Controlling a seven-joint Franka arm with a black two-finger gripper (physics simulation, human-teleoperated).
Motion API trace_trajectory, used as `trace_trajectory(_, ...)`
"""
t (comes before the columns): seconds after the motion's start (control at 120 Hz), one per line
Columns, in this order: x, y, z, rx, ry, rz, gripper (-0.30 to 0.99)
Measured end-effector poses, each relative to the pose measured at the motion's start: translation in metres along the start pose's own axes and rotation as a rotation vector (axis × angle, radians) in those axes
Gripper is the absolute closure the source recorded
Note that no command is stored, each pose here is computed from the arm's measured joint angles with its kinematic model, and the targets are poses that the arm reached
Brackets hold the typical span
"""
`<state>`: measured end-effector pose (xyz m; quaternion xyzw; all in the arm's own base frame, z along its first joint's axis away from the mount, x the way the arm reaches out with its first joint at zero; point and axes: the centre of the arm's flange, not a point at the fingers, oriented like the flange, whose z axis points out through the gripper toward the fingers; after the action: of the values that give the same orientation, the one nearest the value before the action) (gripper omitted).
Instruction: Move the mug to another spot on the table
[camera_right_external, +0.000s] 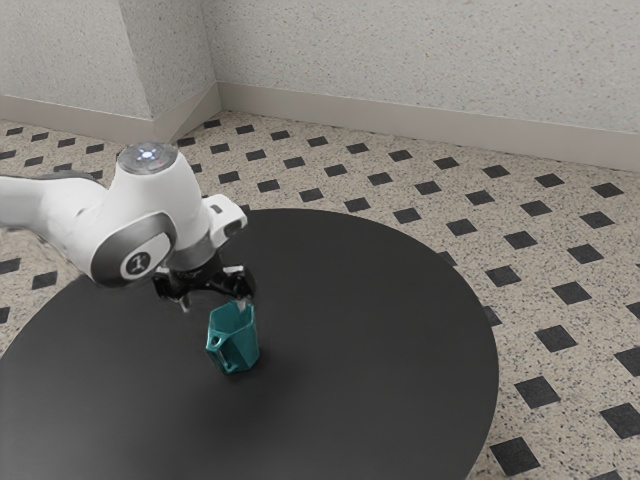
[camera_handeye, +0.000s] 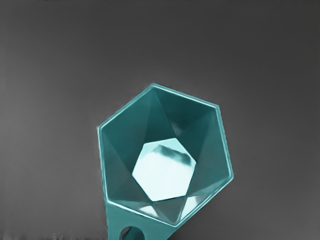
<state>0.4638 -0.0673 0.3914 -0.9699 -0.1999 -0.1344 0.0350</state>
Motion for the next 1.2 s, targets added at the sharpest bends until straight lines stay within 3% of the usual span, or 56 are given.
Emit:
trace_trajectory(0.142, 0.034, 0.001, -0.038, 0.013, -0.06, -0.045, 0.0)
trace_trajectory(0.35, 0.078, 0.012, -0.09, 0.015, -0.131, 0.023, 0.0)
trace_trajectory(0.525, 0.112, -0.01, -0.126, 0.012, -0.183, 0.074, 0.0)
trace_trajectory(0.725, 0.139, -0.009, -0.173, -0.007, -0.197, 0.195, 0.0)
trace_trajectory(0.842, 0.157, -0.005, -0.212, -0.024, -0.175, 0.245, 0.0)
trace_trajectory(1.017, 0.146, 0.021, -0.25, -0.044, -0.171, 0.34, 0.0)
trace_trajectory(1.2, 0.126, 0.047, -0.254, -0.051, -0.216, 0.437, 0.0)
